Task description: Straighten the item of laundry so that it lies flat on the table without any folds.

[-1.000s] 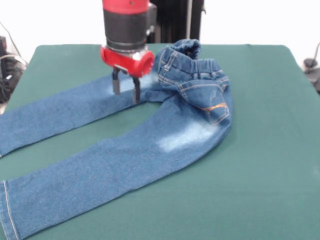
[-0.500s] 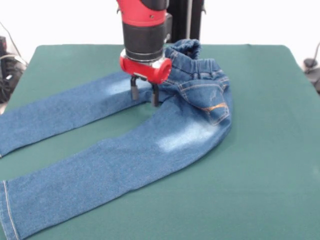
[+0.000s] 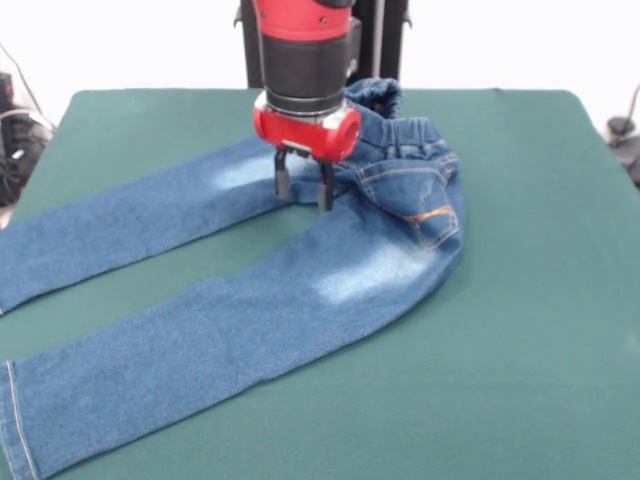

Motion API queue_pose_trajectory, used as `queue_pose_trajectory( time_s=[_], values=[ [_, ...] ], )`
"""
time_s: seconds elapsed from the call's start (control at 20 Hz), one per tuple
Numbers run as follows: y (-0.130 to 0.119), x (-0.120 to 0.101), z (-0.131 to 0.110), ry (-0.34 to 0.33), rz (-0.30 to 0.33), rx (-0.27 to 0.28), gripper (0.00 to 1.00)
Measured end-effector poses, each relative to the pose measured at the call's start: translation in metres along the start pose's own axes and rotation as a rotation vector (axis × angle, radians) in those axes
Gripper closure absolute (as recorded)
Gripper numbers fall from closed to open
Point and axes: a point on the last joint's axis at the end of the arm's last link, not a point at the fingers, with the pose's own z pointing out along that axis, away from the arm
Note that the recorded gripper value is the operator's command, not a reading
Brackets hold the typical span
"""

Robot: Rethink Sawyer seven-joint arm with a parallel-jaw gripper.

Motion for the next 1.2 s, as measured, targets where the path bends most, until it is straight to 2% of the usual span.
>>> queue_pose_trajectory(
  time_s=[0.3,0.55,1.05,1.2],
  values=[
    [0.009,0.002,-0.006,-0.008,-0.015,-0.006,0.00],
    [0.011,0.012,-0.007,-0.003,-0.022,-0.008,0.00],
    [0.004,0.034,0.011,0.004,-0.023,-0.011,0.00],
    [0.000,0.043,0.024,0.003,-0.030,-0.013,0.00]
  ],
)
